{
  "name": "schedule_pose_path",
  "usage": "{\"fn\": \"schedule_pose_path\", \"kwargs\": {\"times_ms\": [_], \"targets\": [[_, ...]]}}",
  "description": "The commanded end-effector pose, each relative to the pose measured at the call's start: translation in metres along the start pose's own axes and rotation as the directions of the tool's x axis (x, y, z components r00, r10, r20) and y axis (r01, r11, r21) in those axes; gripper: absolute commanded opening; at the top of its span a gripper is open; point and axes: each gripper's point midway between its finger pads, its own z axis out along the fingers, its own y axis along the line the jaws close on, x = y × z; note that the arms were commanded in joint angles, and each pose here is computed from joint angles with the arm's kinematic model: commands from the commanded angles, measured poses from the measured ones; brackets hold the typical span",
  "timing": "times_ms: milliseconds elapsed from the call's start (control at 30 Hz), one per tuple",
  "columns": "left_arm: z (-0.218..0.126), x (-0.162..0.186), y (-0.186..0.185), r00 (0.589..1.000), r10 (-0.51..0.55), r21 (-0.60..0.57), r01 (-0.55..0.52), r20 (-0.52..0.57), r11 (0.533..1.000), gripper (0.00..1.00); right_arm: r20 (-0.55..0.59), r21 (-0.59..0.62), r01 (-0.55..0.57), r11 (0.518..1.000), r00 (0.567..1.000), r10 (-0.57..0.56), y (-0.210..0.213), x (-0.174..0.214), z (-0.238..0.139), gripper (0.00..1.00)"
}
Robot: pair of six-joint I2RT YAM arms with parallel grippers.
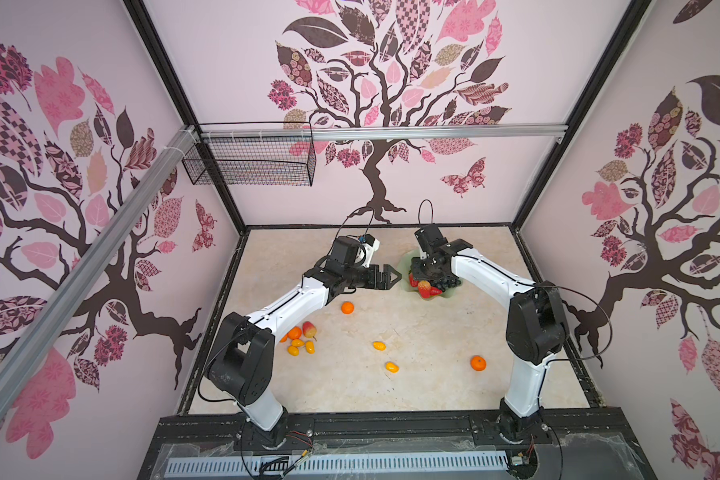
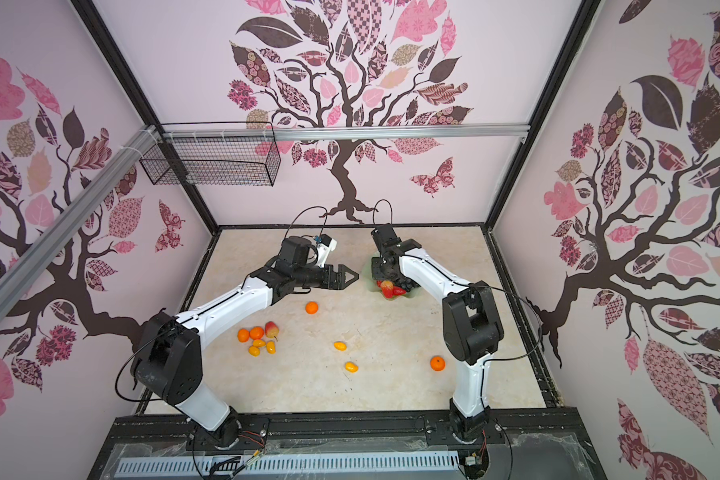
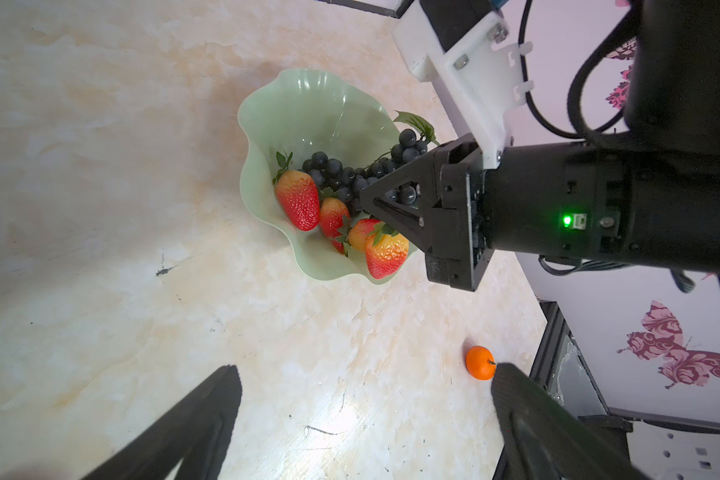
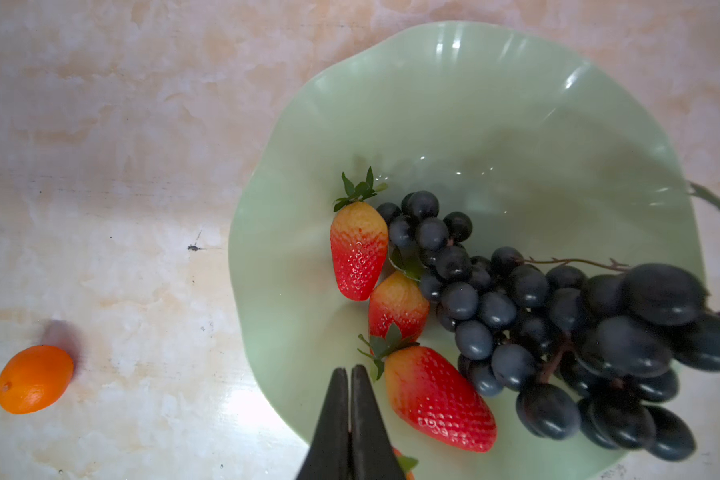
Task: Place and organize the fake fruits in the fruit bowl
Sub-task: 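Lower the strawberry into the bowl and open the right gripper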
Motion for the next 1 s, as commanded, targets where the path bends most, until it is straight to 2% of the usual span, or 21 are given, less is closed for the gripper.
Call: {"fn": "schedule_pose_path", "kwargs": {"times_ms": [0,167,467,633,767,833,967], "targets": [[0.002,-0.001,0.004,1.0,0.016,-0.015,-0.016,-0.002,1.0,0.98,-0.037,0.034,0.025,0.999,0.999,-0.023,-0.002,0.002,0.013,0.0],[0.0,-0.001,0.006,1.0,0.013,-0.024,-0.013,-0.005,1.0,0.98,-0.042,0.031,0.019,0.999,0.999,-0.018,0.0,-0.002,0.016,0.08],[-0.009,-0.009,0.012,1.0,0.014,-0.069,-0.013,0.022,0.998,0.98,0.019,-0.003,0.011,1.0,1.0,-0.011,0.01,-0.03,-0.008,0.32],[-0.032,-0.023,0.03,0.997,0.026,-0.18,-0.012,0.072,0.984,0.98,0.099,-0.032,0.004,0.999,0.995,-0.001,0.011,-0.04,-0.038,0.36],[-0.06,-0.033,0.048,0.991,0.029,-0.299,0.012,0.132,0.954,0.98,0.16,-0.099,0.0,0.995,0.987,0.016,0.016,-0.039,-0.064,0.37],[-0.073,-0.033,0.053,0.988,0.045,-0.36,0.011,0.146,0.933,0.98,0.176,-0.141,-0.01,0.99,0.984,0.035,0.018,-0.035,-0.076,0.39],[-0.092,-0.02,0.056,0.99,0.012,-0.411,0.046,0.138,0.91,0.98,0.184,-0.225,-0.012,0.974,0.981,0.055,0.029,-0.021,-0.088,0.43]]}}
